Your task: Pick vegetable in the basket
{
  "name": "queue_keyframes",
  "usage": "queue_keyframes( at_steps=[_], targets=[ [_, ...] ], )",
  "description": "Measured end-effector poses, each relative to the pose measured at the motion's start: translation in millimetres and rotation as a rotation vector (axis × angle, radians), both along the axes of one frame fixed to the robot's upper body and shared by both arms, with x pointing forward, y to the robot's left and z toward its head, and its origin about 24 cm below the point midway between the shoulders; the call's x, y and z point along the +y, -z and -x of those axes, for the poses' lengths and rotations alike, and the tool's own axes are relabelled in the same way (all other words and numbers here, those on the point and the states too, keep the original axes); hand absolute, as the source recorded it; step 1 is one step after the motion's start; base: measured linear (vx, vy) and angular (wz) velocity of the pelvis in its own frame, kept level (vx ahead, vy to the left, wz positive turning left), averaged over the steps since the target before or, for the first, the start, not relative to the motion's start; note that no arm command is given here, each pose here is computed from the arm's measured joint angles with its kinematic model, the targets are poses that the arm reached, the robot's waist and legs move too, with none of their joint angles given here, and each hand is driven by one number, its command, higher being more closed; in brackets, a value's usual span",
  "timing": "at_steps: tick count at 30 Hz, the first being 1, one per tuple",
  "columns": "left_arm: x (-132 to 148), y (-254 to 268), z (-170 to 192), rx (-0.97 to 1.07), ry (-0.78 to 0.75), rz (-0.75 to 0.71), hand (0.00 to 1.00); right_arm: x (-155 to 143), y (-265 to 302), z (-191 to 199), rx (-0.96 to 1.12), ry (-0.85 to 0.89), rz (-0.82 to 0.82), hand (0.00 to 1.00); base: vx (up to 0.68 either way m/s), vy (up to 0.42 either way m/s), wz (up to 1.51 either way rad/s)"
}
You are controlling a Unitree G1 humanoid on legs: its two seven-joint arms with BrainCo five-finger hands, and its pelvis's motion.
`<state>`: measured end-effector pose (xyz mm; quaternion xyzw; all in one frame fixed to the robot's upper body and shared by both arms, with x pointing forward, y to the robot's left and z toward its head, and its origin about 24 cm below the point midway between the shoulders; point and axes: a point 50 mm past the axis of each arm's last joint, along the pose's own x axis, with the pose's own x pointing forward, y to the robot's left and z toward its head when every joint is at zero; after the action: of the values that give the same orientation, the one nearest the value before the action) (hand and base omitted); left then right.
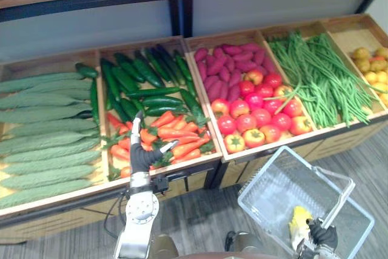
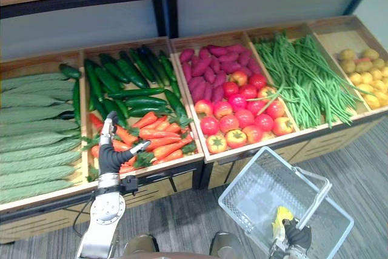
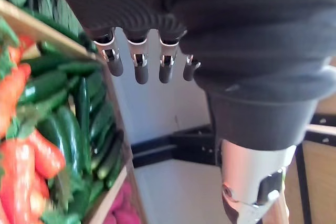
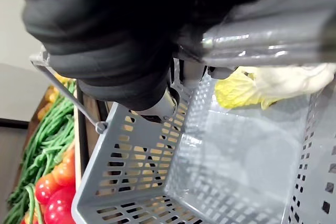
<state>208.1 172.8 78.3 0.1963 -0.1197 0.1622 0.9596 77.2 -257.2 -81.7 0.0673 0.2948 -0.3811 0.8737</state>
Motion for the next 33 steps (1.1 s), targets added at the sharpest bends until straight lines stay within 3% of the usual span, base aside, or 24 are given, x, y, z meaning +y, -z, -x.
queue_keyframes(
  at_steps=[12, 16, 23, 24, 33],
  targets=[
    [31, 24, -44, 0.190, 0.006, -0.417, 0.00, -4, 16, 8, 0.075, -0.054, -0.037, 1.00, 0.06, 0.011, -0.01],
    [43, 32, -67, 0.291, 0.041, -0.586, 0.00, -3, 11, -19, 0.025, -0.148, -0.021, 1.00, -0.06, -0.034, -0.25],
    [53, 39, -81, 0.386, 0.057, -0.681, 0.00, 2, 3, -47, -0.031, -0.228, 0.007, 1.00, -0.10, -0.007, -0.12],
    [55, 36, -85, 0.389, 0.057, -0.705, 1.00, 5, 1, -55, -0.048, -0.245, 0.006, 1.00, -0.05, -0.009, -0.09],
    [59, 21, -105, 0.373, 0.045, -0.781, 1.00, 10, -4, -74, -0.096, -0.284, 0.002, 1.00, -0.01, -0.002, -0.08]
  ],
)
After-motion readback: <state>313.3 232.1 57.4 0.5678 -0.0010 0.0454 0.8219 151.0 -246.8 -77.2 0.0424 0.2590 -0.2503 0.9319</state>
